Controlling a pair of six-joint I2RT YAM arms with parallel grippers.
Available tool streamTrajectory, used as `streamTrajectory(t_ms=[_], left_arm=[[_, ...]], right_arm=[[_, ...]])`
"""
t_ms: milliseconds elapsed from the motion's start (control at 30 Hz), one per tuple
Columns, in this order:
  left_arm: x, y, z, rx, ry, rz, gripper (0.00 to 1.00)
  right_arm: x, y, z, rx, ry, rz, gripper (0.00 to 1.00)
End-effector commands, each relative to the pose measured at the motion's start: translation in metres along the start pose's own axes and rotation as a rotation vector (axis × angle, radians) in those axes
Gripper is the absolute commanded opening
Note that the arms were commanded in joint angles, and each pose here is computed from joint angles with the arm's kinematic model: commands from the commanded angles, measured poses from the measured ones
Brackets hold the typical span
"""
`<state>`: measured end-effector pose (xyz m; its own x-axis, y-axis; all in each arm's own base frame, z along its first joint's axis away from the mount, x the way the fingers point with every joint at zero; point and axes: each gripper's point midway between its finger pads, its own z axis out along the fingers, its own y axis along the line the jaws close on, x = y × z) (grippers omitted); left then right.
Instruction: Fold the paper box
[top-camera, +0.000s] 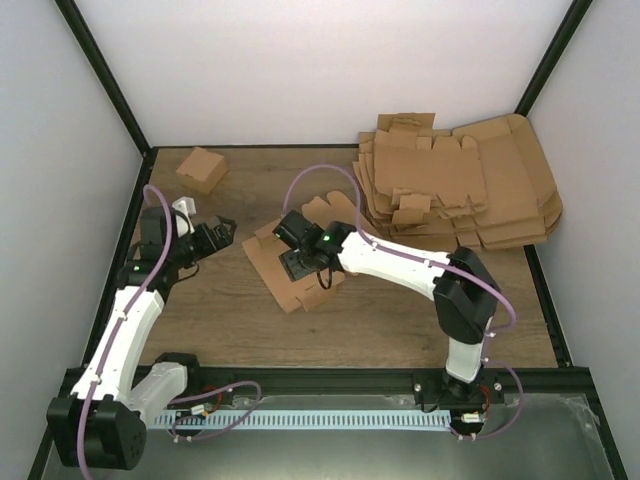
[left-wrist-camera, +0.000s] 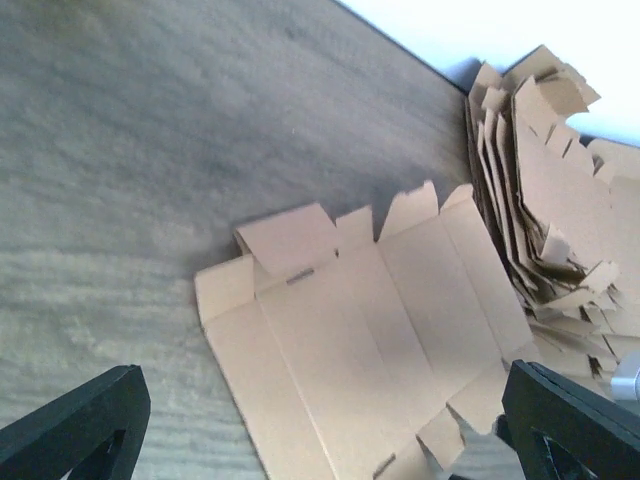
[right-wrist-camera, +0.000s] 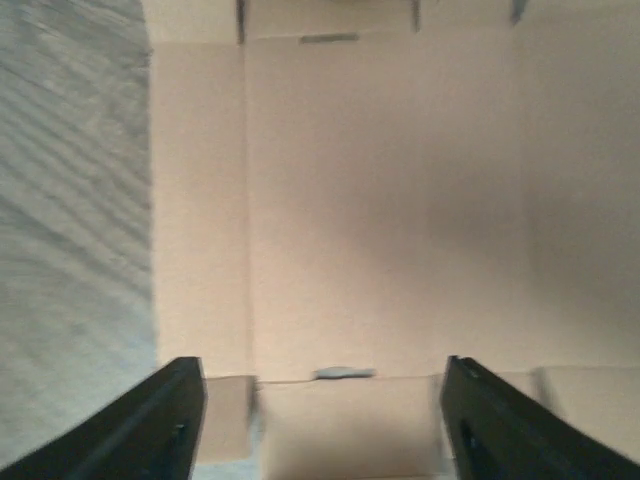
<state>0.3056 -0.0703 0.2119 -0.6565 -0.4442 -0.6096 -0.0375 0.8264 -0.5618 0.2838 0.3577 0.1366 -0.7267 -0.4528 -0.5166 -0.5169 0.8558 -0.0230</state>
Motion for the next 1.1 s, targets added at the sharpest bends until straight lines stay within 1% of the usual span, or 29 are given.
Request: streamTrajectory(t_ms=[0,100,167,333,500,700,833,1067], left_arm=[[0.035,0.006,0.009,0.029,0.130,-0.124,1.00],[0.055,0.006,0.014,0.070,0.195,-0.171,1.00],[0.065,0.008,0.016,0.081,0.222,-0.182,1.00],[0.084,0.012,0.019,0.095,0.278,-0.189,1.00],[0.104,0.013,0.029,0.147,0.341,-0.207,0.98],[0.115,0.026,0.049,0.108,0.364,-0.202,0.97],[0.122,0.031,0.067,0.098,0.399,-0.208,0.93],[0.133,0.047,0.090,0.053,0.416,-0.209,0.89]], right_arm=[[-0.041,0.043,-0.059,-0.333,-0.203,0.077,0.74],[-0.048,0.042,-0.079,-0.374,-0.258,0.076,0.81],[-0.048,0.033,-0.077,-0.374,-0.242,0.088,0.81],[-0.042,-0.007,-0.059,-0.355,-0.198,0.134,0.81],[-0.048,-0.060,-0.045,-0.334,-0.210,0.235,0.86],[-0.043,-0.120,-0.018,-0.256,-0.199,0.349,0.92],[-0.032,-0.148,0.008,-0.230,-0.157,0.413,0.96],[-0.022,-0.176,0.043,-0.208,-0.110,0.463,0.96]])
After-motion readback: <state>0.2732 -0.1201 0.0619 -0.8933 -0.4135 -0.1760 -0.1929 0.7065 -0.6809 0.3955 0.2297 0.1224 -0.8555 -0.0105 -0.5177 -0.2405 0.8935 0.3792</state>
